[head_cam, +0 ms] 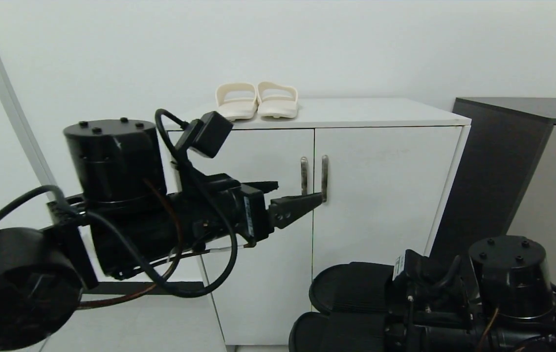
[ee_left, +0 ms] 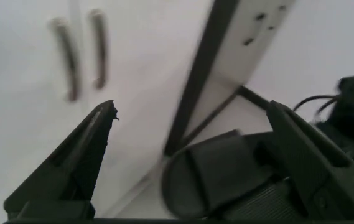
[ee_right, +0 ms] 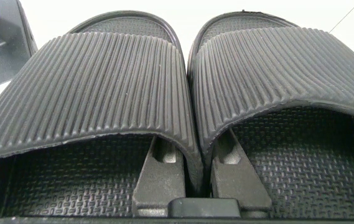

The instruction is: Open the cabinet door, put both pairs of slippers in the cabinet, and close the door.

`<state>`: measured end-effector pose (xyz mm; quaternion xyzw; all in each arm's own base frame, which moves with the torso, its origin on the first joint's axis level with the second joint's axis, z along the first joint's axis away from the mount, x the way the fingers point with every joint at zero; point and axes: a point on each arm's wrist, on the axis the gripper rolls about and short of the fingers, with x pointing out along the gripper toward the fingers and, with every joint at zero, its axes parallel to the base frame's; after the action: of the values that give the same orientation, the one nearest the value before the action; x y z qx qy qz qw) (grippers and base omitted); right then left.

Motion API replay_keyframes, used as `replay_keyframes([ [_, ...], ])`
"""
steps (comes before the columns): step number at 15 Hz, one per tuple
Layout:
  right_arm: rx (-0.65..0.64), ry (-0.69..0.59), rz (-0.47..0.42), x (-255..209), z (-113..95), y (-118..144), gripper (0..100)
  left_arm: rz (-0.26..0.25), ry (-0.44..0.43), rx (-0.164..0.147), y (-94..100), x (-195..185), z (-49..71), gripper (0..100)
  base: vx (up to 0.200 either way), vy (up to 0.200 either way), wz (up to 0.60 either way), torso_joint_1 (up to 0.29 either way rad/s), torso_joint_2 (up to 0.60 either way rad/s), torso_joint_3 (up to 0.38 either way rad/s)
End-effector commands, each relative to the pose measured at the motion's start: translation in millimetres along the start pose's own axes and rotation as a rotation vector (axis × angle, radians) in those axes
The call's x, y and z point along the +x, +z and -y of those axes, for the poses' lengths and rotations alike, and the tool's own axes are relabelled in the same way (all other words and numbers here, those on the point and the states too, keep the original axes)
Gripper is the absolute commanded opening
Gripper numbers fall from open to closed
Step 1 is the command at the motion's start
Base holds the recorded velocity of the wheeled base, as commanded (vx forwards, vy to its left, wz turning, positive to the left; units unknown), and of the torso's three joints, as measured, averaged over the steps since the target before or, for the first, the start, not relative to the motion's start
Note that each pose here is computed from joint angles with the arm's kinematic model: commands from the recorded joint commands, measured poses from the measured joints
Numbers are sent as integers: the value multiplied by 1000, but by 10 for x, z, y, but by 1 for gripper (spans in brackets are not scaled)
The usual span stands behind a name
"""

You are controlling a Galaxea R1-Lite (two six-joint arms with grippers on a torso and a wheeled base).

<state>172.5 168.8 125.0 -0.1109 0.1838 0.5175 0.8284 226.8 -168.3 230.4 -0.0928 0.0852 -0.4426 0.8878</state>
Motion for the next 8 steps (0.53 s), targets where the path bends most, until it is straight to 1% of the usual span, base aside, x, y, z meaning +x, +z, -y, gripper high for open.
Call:
replay_keyframes([
  [1,-3,2,0,-18,-13,-9,0,-32,-68,-71,-14,299,-73,100,0,0,0,0,0,0],
  [2,-1,2,0,-22,-14,-11,0,-41,-111,-104,-2,379,-87,100,0,0,0,0,0,0],
  [3,0,2,-2,-16,-13,-16,0,-51,-148,-120,-1,488,-114,100,0,0,0,0,0,0],
  [4,0,3,-4,-8,-11,-17,0,-58,-164,-136,-11,594,-154,100,0,0,0,0,0,0],
  [7,3,3,-5,-2,-5,-18,0,-63,-162,-147,-64,885,-269,100,0,0,0,0,0,0],
  [8,3,3,-5,-2,-5,-18,0,-66,-160,-150,-82,922,-285,100,0,0,0,0,0,0],
])
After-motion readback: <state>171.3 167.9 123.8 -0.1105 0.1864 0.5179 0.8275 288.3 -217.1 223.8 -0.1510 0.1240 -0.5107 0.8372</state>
